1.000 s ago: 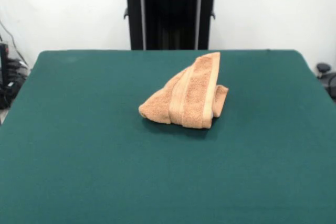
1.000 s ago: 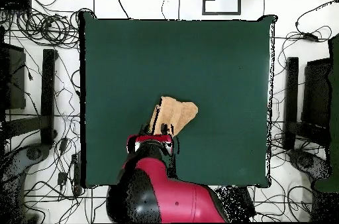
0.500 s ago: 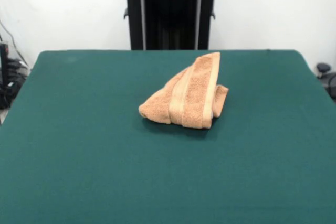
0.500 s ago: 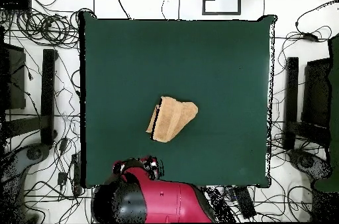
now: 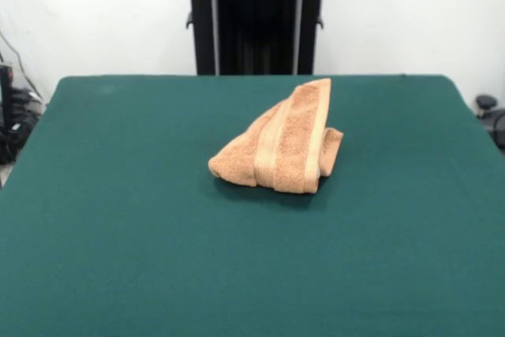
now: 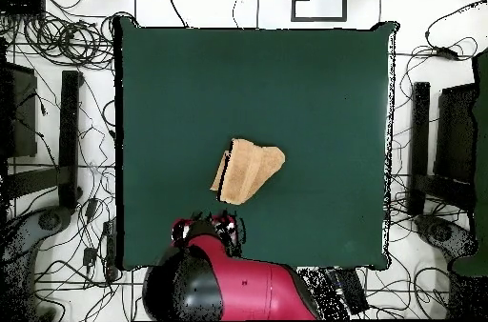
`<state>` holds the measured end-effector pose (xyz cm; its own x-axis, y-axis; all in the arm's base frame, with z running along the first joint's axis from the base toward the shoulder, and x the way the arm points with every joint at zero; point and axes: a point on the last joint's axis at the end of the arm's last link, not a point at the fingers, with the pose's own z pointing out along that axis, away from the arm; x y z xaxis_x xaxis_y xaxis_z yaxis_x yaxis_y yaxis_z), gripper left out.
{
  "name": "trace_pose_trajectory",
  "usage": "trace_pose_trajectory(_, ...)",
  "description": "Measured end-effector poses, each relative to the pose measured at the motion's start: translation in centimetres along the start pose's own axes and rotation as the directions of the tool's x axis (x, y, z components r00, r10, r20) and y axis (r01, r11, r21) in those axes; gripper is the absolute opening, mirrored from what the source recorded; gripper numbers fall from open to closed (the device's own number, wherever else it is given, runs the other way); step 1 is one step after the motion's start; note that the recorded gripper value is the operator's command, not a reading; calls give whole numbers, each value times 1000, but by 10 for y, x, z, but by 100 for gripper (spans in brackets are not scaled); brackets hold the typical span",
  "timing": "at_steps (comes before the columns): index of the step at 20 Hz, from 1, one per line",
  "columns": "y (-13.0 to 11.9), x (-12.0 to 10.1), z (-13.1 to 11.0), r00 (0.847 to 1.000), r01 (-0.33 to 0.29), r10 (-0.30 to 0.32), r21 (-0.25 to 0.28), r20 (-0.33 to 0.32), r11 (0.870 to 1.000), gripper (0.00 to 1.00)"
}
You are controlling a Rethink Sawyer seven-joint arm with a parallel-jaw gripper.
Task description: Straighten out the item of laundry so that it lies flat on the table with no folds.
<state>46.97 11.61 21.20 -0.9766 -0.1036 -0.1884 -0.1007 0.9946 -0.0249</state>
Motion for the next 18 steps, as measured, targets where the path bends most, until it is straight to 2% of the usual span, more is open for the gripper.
trace_pose_trajectory(2,-4,-15,0,993,6,-9,24,116,1000,100)
trace_pose_trajectory(6,-8,-38,-6,955,4,-21,57,296,998,100)
trace_pose_trajectory(8,-13,-46,-9,936,-4,-19,67,351,998,100)
trace_pose_trajectory(10,-17,-50,-11,926,-14,-15,73,378,997,100)
trace_pose_trajectory(11,-18,-50,-11,925,-17,-12,73,379,997,100)
trace_pose_trajectory(13,-15,-45,-11,938,-21,-3,67,347,998,100)
trace_pose_trajectory(15,-3,-33,-10,966,-8,-7,54,258,999,100)
trace_pose_trajectory(16,6,-22,-11,984,7,-14,42,179,999,100)
trace_pose_trajectory(18,20,0,-14,1000,26,-27,13,16,1000,100)
